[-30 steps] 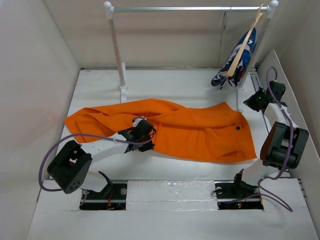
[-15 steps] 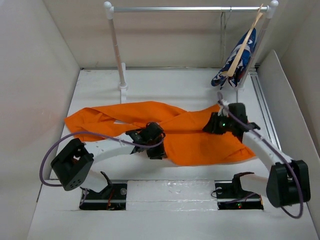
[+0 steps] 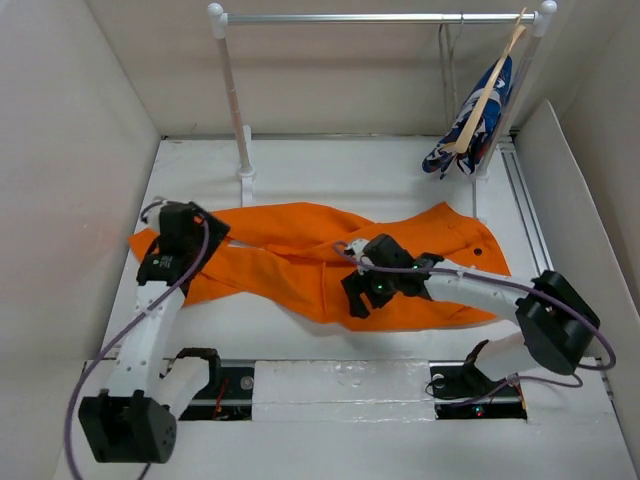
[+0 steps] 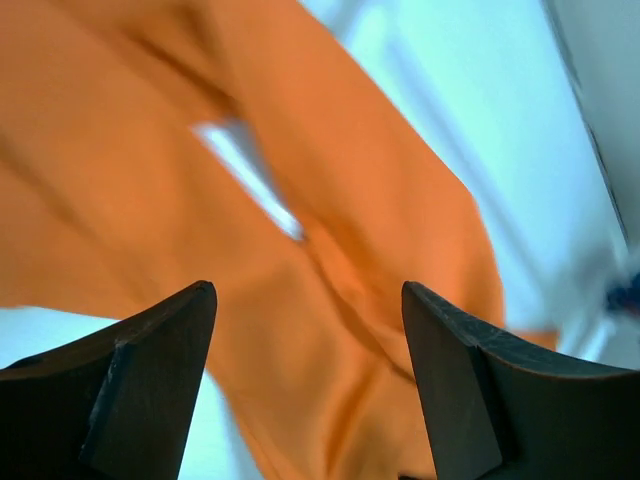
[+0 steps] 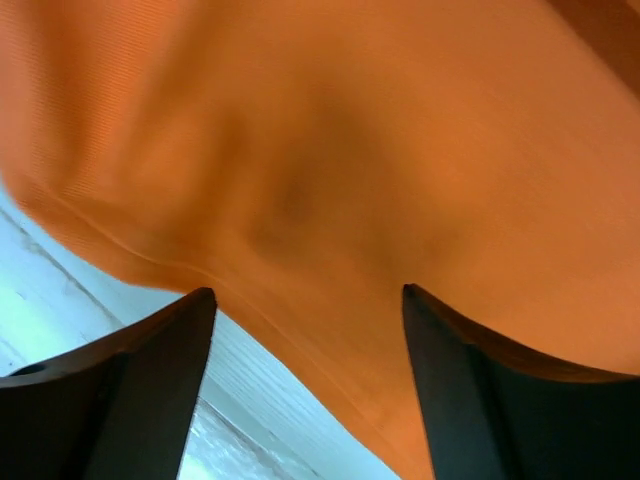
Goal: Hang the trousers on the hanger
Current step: Flatten out the trousers at the center of the board.
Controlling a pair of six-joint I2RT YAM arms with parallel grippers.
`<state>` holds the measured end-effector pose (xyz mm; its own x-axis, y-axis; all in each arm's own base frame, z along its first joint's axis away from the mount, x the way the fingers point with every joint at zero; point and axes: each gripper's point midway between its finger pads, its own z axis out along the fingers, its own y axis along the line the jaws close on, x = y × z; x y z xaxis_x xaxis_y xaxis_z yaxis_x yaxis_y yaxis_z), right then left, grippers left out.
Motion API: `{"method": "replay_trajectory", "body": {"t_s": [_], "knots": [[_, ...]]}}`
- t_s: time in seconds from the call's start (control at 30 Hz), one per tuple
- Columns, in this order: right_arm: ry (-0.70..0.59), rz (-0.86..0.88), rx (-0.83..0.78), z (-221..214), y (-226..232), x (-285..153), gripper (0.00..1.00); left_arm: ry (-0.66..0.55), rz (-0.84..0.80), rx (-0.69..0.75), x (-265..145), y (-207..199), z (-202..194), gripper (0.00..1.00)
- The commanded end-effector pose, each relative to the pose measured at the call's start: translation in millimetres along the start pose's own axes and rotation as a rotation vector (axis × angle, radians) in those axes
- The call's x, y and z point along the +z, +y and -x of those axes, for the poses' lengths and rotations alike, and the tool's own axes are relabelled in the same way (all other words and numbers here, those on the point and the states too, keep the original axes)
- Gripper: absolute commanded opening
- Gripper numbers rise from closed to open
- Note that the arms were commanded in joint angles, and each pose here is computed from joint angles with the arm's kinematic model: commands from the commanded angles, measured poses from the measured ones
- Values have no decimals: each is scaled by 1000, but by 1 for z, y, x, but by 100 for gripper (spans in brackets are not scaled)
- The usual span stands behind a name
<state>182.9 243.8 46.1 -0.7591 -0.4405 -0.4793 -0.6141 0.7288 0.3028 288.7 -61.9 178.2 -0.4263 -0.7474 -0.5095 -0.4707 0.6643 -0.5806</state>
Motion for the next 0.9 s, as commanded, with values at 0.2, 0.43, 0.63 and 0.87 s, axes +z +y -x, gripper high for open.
{"method": "replay_trajectory", "body": {"t_s": [0.2,0.43,0.63,0.87], "knots": [[-1,-92,-280,24,39,36,57,-83,272,-108,37,101,82,74],[112,-193,-258,-26,15,23,0,-73,338,-151,81,107,110,75],[202,-167,-186,-91,14,-24,0,-44,343,-123,116,99,129,76],[136,-150,-188,-80,21,-61,59,138,408,-105,157,122,94,76]]}}
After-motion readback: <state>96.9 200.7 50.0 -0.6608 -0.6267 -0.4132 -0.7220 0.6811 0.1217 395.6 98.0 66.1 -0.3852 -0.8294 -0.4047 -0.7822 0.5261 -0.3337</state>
